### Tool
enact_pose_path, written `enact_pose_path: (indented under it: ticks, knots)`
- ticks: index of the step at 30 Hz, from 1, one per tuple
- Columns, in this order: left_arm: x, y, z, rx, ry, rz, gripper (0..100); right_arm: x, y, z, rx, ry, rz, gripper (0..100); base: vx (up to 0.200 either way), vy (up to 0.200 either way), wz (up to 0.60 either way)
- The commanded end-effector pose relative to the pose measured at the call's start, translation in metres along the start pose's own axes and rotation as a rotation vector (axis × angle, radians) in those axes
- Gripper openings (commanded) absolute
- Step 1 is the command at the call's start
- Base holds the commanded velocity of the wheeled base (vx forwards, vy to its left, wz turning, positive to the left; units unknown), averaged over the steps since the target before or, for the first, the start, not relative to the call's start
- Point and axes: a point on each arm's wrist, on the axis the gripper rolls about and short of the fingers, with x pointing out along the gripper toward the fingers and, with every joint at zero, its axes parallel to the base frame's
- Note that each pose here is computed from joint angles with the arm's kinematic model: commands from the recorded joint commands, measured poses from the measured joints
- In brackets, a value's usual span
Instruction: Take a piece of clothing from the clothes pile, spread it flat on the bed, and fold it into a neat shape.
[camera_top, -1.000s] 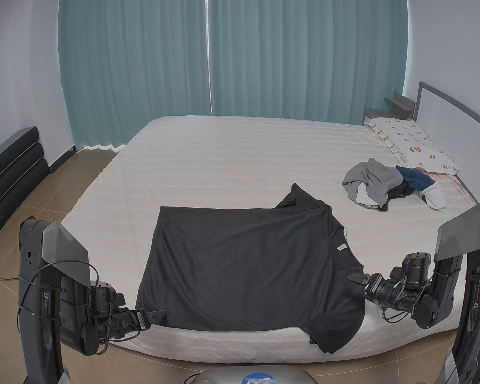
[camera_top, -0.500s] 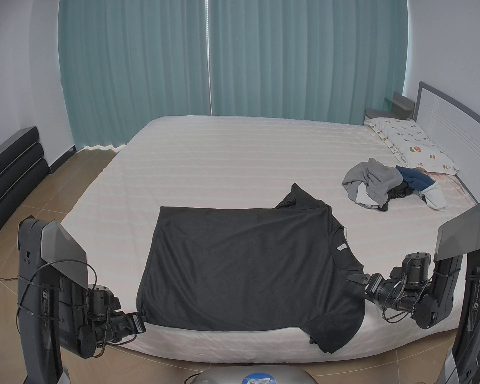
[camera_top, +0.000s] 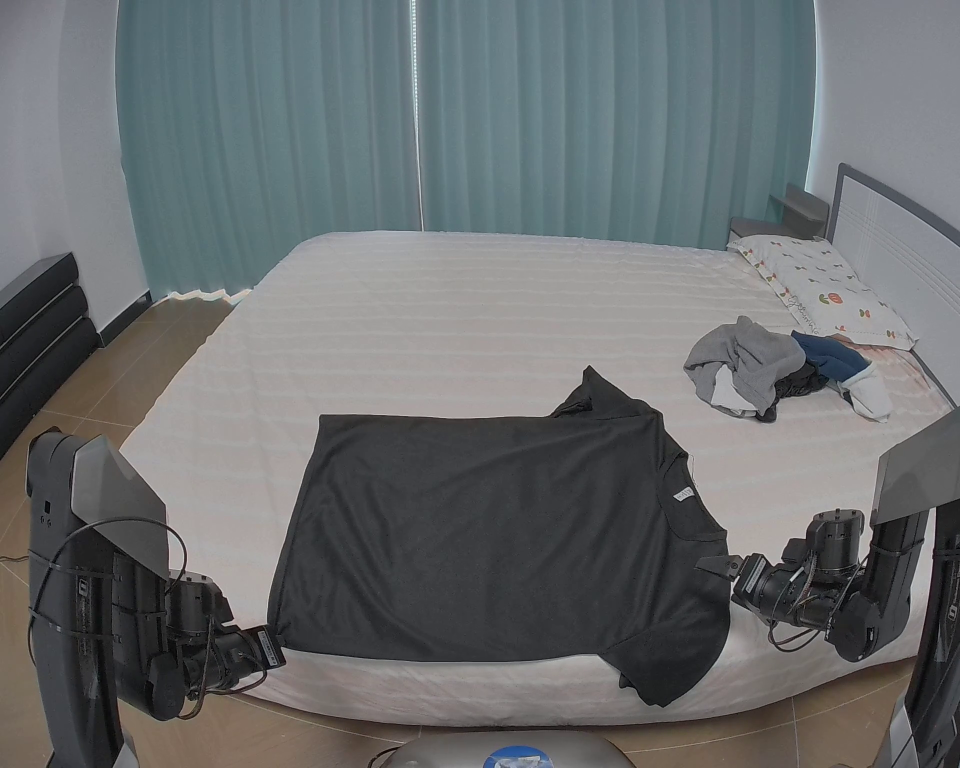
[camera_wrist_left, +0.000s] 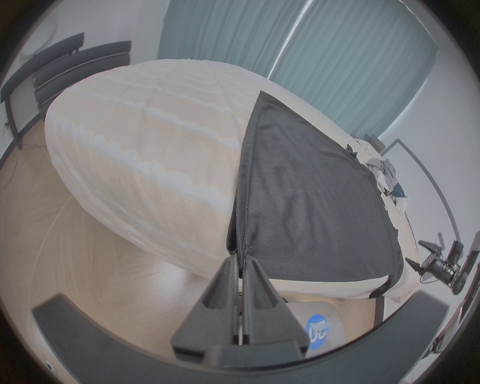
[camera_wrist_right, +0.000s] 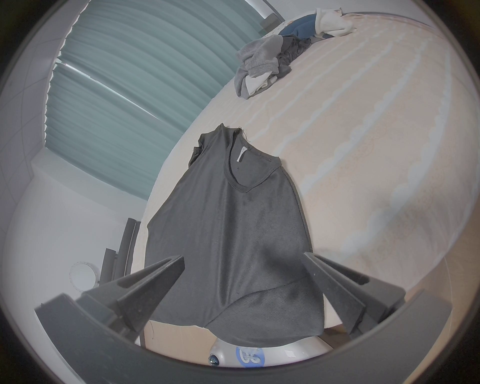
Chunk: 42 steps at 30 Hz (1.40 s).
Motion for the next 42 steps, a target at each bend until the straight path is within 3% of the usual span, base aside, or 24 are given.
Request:
enact_pose_path:
  ticks: [1,15,24,25,34,42]
  knots:
    - [-0.003,-0.002,0.003,-0.017,-0.022,-0.01,0,-0.004,-0.002,0.0,-0.006,-0.002,-0.01,100,0.0,0.0,0.0]
    - [-0.001,-0.005,0.006,-0.111,-0.034,-0.035,0,0.003,-0.016,-0.003,-0.036,0.023,-0.058,100,0.0,0.0,0.0]
    - [0.0,-0.008,0.011,-0.153,-0.053,-0.053,0,0.022,-0.019,0.002,-0.054,0.006,-0.043,100,0.0,0.0,0.0]
    - [0.0,-0.008,0.012,-0.158,-0.059,-0.057,0,0.024,-0.019,0.004,-0.054,0.002,-0.041,0,0.0,0.0,0.0]
    - [-0.005,-0.016,0.028,-0.233,-0.138,-0.095,0,0.037,-0.012,0.023,-0.074,-0.104,-0.019,0,0.0,0.0,0.0]
    - [-0.001,-0.018,0.036,-0.274,-0.171,-0.117,0,0.033,-0.003,0.029,-0.09,-0.143,-0.006,0,0.0,0.0,0.0]
